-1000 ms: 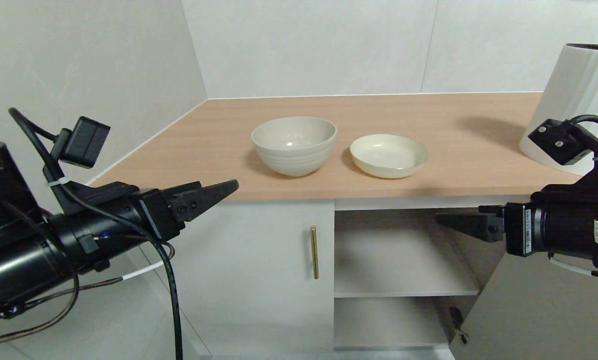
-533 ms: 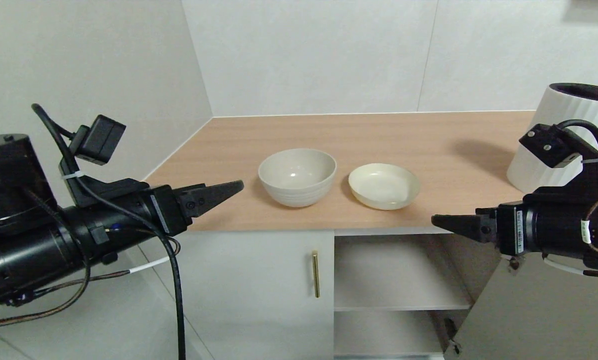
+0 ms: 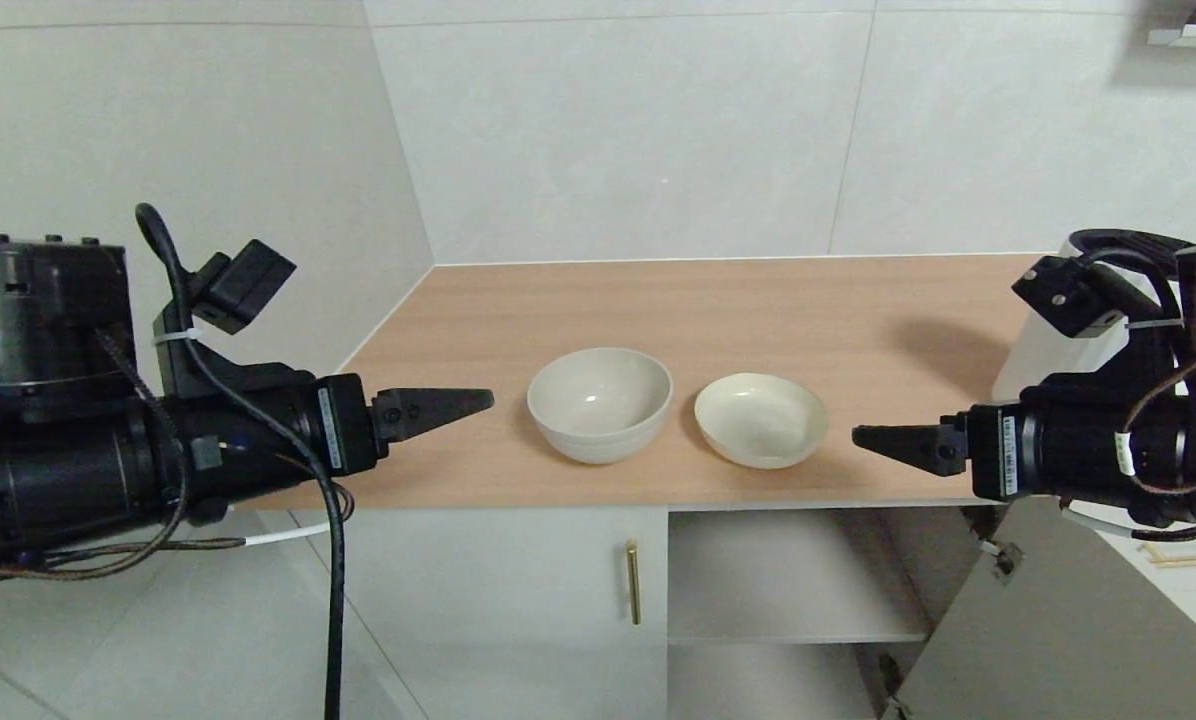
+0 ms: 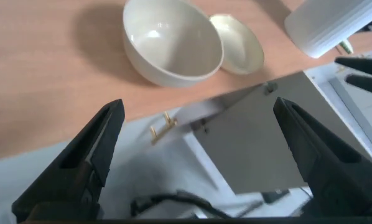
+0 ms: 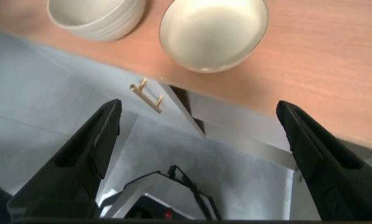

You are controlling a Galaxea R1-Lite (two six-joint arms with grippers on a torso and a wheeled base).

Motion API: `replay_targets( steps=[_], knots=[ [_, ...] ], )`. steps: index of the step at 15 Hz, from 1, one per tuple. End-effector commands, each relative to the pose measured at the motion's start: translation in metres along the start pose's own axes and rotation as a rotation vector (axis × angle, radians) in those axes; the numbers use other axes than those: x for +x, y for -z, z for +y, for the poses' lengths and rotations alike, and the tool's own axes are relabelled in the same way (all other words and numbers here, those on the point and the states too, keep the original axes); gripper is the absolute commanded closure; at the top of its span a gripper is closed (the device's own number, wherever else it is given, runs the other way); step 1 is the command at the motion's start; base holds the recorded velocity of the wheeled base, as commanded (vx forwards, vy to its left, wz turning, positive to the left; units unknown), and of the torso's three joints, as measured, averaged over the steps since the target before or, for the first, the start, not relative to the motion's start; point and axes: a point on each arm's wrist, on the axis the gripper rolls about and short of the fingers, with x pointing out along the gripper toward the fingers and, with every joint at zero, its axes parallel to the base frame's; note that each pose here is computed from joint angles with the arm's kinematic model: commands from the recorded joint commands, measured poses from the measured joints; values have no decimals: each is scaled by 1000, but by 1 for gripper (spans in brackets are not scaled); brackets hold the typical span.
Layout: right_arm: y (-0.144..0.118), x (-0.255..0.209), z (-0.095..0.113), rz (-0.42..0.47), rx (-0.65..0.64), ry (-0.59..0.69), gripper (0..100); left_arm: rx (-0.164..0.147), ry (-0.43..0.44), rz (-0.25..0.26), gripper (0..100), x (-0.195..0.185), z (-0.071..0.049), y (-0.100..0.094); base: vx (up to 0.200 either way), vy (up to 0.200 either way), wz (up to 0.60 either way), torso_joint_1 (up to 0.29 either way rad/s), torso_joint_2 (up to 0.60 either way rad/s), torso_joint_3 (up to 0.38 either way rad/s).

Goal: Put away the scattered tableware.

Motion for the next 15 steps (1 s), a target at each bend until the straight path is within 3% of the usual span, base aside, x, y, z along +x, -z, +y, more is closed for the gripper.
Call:
replay_targets(
  steps=[1,3,6,7,8,11,12,15],
  knots=[
    [1,11,-1,16,3,9,0,-29,-4,9,0,3,-2,-7,0,0,0,36,-71,-41],
    [-7,30,-2,6,43,56,0,-139,-19,38,0,11,-1,-15,0,0,0,0,0,0],
    [-14,63,-4,-6,179,177,0,-271,-41,53,0,29,4,-19,0,0,0,0,0,0],
    [-15,65,-4,-7,183,184,0,-280,-43,57,0,31,5,-19,0,0,0,0,0,0],
    [-15,78,-5,-11,212,209,0,-330,-81,65,0,43,10,-18,0,0,0,0,0,0],
    [-12,94,-7,-47,224,232,0,-371,-155,85,0,66,22,-12,0,0,0,0,0,0],
    [-12,98,-7,-57,234,240,0,-428,-175,99,0,78,28,-8,0,0,0,0,0,0],
    [-10,100,-8,-52,237,243,0,-486,-170,116,0,97,27,-2,0,0,0,0,0,0]
  ],
)
